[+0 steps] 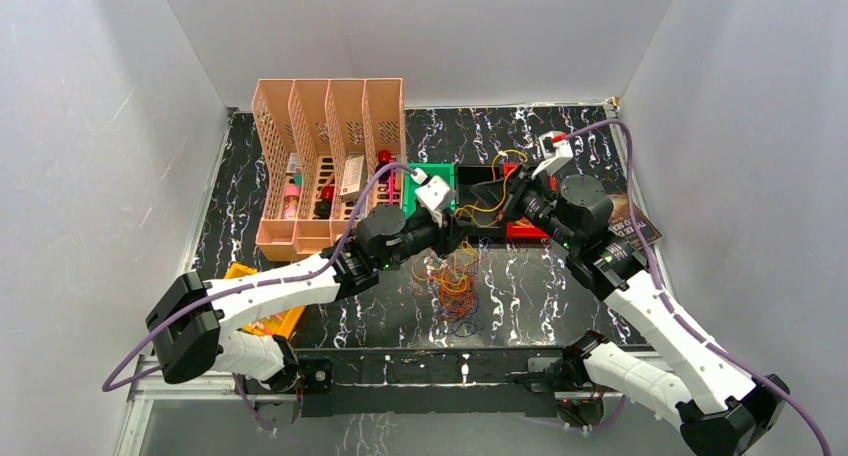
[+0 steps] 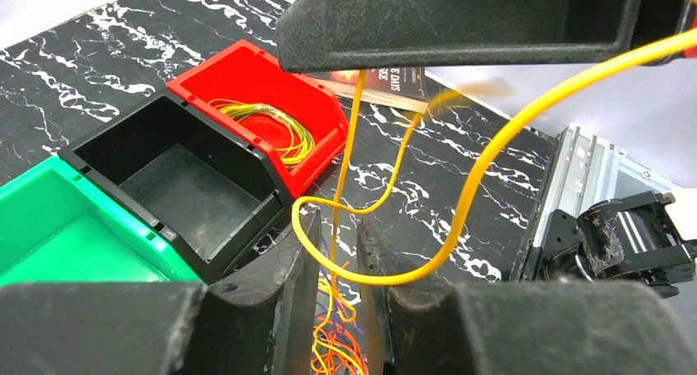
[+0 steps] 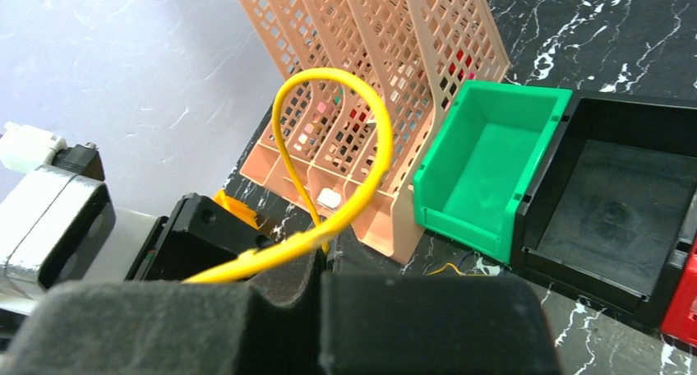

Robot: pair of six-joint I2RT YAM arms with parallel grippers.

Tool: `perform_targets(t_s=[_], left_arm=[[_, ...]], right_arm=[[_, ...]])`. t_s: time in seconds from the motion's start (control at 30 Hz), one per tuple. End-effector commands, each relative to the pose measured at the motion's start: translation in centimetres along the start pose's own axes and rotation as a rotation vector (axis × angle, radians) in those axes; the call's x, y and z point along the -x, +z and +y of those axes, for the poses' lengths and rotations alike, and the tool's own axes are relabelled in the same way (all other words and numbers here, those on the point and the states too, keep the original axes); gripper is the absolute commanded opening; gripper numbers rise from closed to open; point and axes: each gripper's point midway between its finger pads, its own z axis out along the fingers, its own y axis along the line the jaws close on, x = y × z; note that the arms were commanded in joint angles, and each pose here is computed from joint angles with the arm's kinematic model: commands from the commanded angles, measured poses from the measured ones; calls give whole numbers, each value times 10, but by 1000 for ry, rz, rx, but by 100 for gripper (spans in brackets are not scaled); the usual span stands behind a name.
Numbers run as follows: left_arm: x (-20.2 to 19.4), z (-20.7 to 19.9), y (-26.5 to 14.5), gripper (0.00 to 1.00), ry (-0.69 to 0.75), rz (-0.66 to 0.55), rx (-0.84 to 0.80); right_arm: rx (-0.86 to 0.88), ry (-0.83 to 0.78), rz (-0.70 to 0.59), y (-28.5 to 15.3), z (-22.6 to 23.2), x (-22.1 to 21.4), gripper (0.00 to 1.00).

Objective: Untangle the cables

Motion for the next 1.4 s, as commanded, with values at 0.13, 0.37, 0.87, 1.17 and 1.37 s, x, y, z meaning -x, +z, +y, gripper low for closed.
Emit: perform_targets(t_s=[0.13, 0.37, 0.87, 1.17, 1.37], left_arm=[[19, -4, 8, 23, 5, -71, -19], [15, -1, 11, 16, 6, -76, -10], [71, 30, -9, 0, 51, -186, 170], [91, 34, -14, 0, 61, -215, 186], [103, 28, -14, 0, 55, -230, 158]], right_arm=[[128, 16, -82, -10, 39, 34, 0], [137, 26, -77, -10, 41, 34, 0], [-90, -142, -132, -61, -42, -19, 66], [63, -181, -89, -61, -49, -75, 68], [173, -225, -82, -48, -36, -82, 71]])
